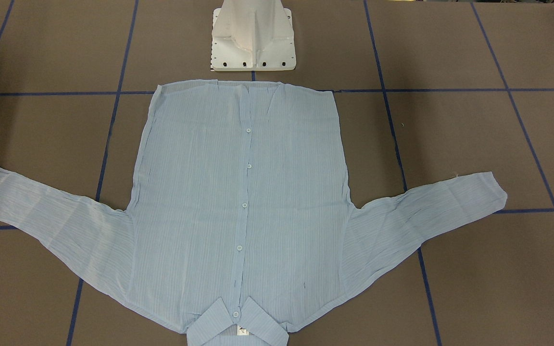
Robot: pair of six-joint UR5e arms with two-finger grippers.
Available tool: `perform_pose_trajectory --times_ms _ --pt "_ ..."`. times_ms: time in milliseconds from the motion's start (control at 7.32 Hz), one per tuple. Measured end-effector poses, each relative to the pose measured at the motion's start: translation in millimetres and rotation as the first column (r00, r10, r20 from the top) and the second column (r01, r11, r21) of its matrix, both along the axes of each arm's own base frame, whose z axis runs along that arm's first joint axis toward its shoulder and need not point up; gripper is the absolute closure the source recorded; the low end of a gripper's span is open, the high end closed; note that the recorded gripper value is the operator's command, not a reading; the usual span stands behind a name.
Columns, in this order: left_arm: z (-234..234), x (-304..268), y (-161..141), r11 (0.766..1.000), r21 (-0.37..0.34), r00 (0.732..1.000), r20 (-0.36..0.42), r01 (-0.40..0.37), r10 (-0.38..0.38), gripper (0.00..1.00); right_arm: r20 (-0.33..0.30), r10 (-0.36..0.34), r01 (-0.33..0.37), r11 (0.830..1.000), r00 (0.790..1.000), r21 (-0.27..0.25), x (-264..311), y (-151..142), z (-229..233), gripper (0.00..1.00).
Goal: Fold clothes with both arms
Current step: 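Reach the right gripper toward the sleeve cuff nearest it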
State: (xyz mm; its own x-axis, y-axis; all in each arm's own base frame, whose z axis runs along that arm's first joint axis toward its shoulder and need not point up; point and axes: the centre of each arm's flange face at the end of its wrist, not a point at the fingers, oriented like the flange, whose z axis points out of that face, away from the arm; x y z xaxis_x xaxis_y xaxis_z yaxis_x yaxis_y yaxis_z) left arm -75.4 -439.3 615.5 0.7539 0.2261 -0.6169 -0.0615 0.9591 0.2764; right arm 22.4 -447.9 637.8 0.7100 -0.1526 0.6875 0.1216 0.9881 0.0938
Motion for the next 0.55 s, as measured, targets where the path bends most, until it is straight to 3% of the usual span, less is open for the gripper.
perform_pose_trajectory --times_ms 546 --pt "-11.2 0.8 1.6 1.0 0.012 1.0 -0.001 0.003 -0.003 0.0 0.029 0.001 -0.001 1.0 1.0 -0.011 -1.7 4.5 2.7 0.0"
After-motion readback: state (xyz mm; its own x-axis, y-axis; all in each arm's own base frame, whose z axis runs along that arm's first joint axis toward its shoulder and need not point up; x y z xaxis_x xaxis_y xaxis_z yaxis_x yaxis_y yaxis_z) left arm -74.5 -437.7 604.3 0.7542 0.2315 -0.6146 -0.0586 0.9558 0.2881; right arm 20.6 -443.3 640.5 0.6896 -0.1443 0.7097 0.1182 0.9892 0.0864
